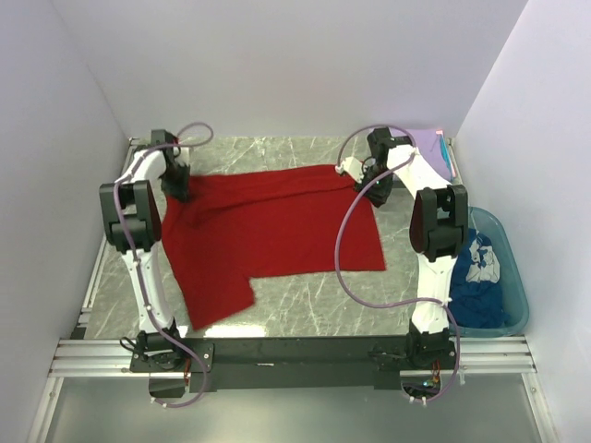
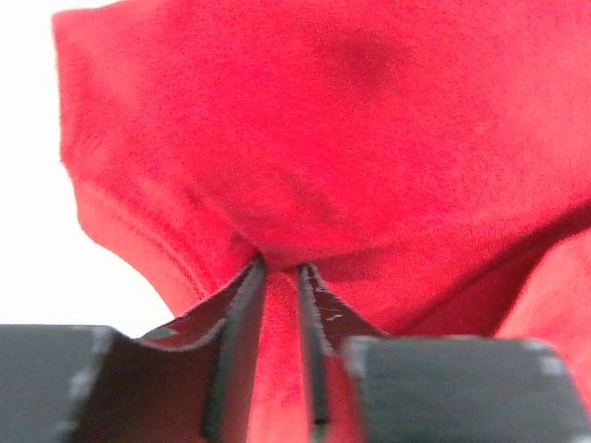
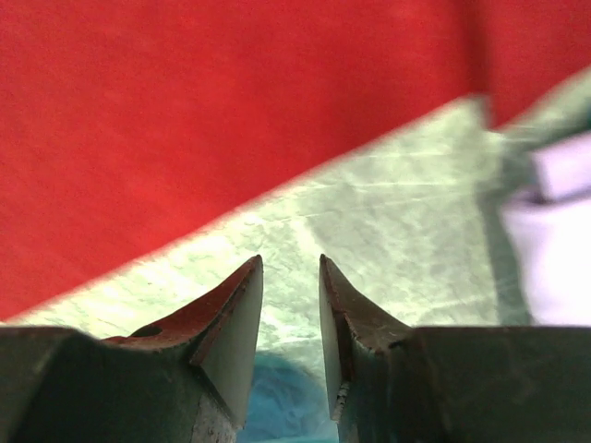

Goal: Fold and stack the t-shirts
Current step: Fold the tshirt

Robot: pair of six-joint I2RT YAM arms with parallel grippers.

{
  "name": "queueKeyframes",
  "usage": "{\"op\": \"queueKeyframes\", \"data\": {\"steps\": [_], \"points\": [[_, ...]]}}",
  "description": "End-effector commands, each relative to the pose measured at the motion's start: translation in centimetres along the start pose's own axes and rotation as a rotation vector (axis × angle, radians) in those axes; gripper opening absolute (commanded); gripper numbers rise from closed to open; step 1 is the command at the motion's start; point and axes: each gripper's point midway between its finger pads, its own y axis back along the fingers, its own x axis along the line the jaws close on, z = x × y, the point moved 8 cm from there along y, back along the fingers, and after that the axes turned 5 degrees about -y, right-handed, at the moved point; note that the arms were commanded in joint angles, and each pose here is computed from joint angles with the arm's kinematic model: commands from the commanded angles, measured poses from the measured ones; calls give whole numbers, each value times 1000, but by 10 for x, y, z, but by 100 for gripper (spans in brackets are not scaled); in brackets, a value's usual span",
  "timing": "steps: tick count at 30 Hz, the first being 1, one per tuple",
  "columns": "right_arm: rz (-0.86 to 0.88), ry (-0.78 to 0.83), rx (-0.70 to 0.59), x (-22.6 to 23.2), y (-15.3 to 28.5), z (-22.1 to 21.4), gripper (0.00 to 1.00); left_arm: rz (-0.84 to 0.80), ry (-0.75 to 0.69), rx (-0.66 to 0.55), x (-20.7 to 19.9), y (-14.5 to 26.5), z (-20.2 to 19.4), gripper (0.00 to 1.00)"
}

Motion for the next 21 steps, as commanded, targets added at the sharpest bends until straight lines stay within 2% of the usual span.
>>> {"op": "queueKeyframes", "data": {"steps": [1, 6, 9, 12, 14, 21], "points": [[-30, -92, -59, -4, 22, 18, 39, 60, 15, -19, 33, -20, 22, 29], [-52, -157, -127, -11, 34, 35, 39, -30, -77, -213, 28, 40, 45, 49], [-62, -210, -161, -17, 37, 44, 38, -122, -158, -320, 14, 74, 47, 53], [-48, -259, -181, -20, 31, 53, 38, -228, -213, -376, -2, 91, 52, 58], [-50, -278, -199, -23, 30, 59, 39, -286, -244, -383, -15, 96, 57, 60], [-65, -356, -211, -28, 6, 72, 39, -380, -318, -317, -57, 59, 73, 66]]}}
